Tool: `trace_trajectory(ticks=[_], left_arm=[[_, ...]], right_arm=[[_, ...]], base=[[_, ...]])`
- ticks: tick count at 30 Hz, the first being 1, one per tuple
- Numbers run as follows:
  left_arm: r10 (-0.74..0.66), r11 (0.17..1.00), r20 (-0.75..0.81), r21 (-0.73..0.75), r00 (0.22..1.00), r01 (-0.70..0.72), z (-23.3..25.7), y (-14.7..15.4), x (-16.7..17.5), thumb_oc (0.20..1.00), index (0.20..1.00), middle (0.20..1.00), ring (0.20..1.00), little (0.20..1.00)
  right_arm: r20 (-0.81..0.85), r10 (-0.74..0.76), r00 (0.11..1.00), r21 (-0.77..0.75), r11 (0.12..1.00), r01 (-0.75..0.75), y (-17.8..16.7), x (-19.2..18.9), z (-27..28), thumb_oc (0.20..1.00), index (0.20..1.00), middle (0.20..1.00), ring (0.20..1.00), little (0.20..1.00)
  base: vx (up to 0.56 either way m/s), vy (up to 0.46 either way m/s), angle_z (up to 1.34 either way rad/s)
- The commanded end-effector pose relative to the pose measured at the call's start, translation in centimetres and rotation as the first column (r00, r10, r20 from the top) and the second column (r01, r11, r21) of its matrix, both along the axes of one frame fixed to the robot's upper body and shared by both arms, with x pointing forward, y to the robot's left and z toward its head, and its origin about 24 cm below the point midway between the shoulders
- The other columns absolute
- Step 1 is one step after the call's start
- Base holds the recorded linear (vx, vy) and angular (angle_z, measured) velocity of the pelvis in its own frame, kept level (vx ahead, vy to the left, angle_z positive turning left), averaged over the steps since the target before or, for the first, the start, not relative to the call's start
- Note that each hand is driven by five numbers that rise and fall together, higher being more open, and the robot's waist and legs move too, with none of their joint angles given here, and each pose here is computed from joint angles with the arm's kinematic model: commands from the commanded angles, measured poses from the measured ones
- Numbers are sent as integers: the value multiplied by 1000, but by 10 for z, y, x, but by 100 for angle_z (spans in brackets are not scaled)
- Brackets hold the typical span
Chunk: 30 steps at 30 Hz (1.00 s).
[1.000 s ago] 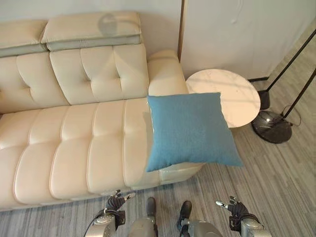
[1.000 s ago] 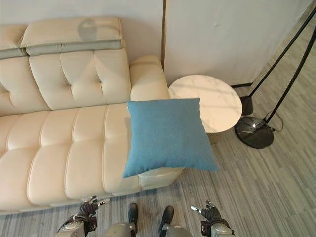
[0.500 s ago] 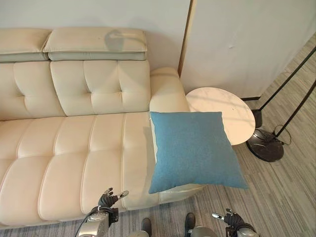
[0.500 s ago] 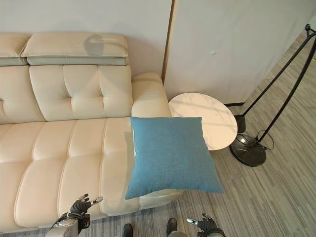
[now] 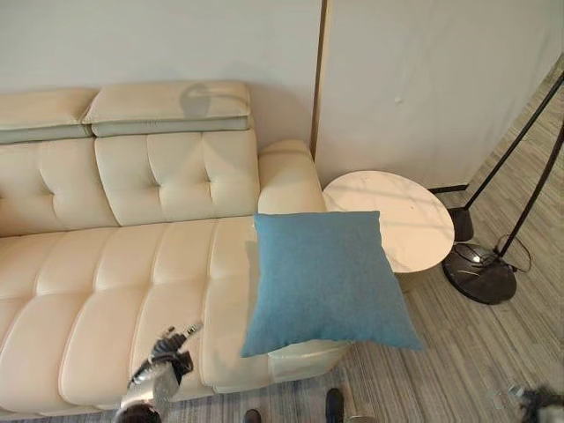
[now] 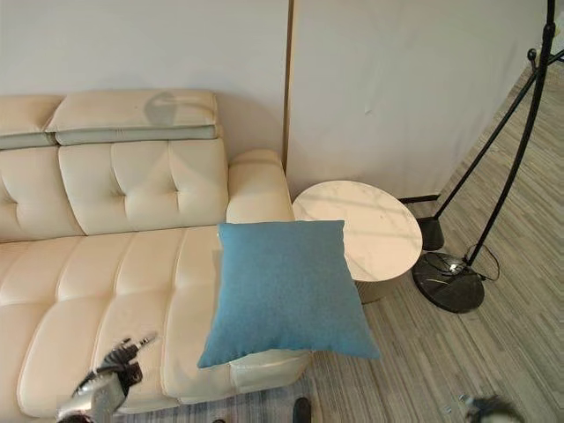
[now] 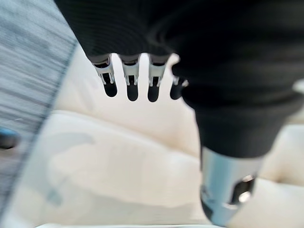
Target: Pick up all the scattered cushions and arrange them neatly on the sofa.
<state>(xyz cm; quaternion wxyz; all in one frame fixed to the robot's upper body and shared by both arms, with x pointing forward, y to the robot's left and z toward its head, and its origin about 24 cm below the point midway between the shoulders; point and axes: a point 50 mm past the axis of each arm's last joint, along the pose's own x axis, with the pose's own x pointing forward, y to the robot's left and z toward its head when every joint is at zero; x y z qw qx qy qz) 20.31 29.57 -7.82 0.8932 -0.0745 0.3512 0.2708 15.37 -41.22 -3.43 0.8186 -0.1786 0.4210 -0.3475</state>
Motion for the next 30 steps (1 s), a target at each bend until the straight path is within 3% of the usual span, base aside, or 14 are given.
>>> trace_trajectory(ticks=[1, 4, 5, 8, 15, 20, 24, 30], left_arm=[[67, 998, 161, -23, 985, -65, 31, 2, 47, 1000, 1000, 1000, 1000, 1000], [75, 997, 180, -48, 981, -67, 35, -5, 58, 1000, 1000, 1000, 1000, 1000], [47, 998, 212, -60, 976, -35, 45, -18, 77, 1000, 1000, 1000, 1000, 1000], [-13, 999, 234, -47, 972, 25, 58, -34, 98, 1000, 1000, 1000, 1000, 1000], [-78, 995, 282, -33, 956, 91, 89, -61, 137, 1000, 1000, 1000, 1000, 1000], [-123, 990, 260, -41, 958, 138, 87, -82, 144, 1000, 1000, 1000, 1000, 1000], [-229, 963, 351, -55, 908, 264, 104, -126, 157, 1000, 1000, 1000, 1000, 1000], [-525, 827, 408, 36, 747, 562, 115, -188, 152, 1000, 1000, 1000, 1000, 1000]], right_arm=[[250, 71, 966, 35, 996, -82, 28, 66, 24, 1000, 1000, 1000, 1000, 1000], [341, 79, 937, 91, 989, -117, 52, 93, 27, 1000, 1000, 1000, 1000, 1000], [425, 133, 896, 108, 975, -196, 82, 127, 41, 1000, 1000, 1000, 1000, 1000], [507, 216, 835, 112, 943, -312, 124, 166, 62, 1000, 1000, 1000, 1000, 1000], [588, 328, 739, 66, 892, -448, 185, 218, 109, 1000, 1000, 1000, 1000, 1000], [586, 366, 723, 70, 866, -495, 212, 227, 113, 1000, 1000, 1000, 1000, 1000], [681, 362, 636, 145, 785, -602, 261, 223, 111, 1000, 1000, 1000, 1000, 1000], [647, 400, 650, 261, 685, -681, 280, 189, 65, 1000, 1000, 1000, 1000, 1000]], base=[[7, -4, -10], [-2, 6, -6], [-32, 12, -1], [-33, 21, 2], [-38, 31, 6], [0, 7, 0], [-3, 8, 0], [0, 0, 0]])
